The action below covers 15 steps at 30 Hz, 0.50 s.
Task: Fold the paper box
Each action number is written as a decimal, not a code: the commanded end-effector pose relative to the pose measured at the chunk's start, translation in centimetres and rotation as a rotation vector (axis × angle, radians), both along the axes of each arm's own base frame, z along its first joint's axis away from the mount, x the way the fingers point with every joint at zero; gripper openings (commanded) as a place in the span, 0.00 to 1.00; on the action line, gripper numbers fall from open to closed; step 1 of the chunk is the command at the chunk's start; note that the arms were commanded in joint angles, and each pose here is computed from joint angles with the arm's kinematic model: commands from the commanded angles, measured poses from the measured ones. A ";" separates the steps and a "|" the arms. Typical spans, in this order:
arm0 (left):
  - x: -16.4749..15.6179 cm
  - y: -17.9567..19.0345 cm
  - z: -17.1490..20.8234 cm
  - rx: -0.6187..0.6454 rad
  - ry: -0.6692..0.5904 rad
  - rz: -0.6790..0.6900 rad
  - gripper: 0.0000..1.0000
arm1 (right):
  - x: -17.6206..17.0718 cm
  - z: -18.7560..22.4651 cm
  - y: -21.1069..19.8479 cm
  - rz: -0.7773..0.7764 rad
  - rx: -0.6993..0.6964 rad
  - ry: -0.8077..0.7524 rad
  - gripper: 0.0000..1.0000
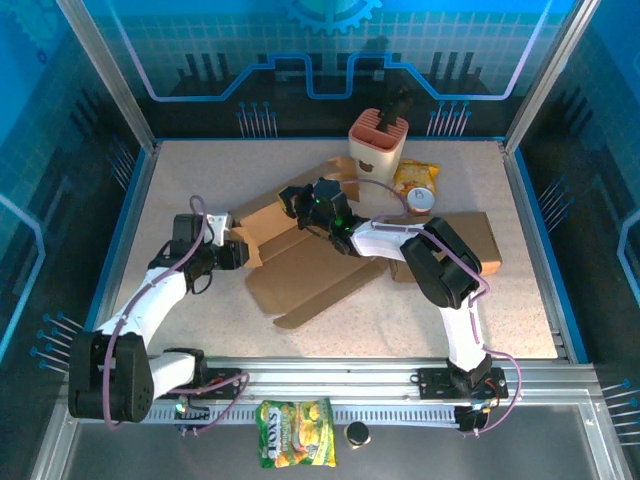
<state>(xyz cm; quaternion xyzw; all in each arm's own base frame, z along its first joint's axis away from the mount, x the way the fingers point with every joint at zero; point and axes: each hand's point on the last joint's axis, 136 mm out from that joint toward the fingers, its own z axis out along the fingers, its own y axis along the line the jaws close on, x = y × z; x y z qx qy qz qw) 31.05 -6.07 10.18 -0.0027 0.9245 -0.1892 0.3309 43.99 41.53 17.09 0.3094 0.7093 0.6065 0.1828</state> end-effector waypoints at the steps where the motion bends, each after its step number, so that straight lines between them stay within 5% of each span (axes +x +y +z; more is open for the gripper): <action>1: 0.9 0.4 -0.3 0.075 -0.053 0.005 0.40 | -0.5 0.2 0.0 -0.002 0.016 -0.013 0.00; 15: 1.8 0.4 -1.1 0.207 -0.089 0.039 0.38 | -3.1 -0.8 -0.4 -0.003 0.009 -0.033 0.00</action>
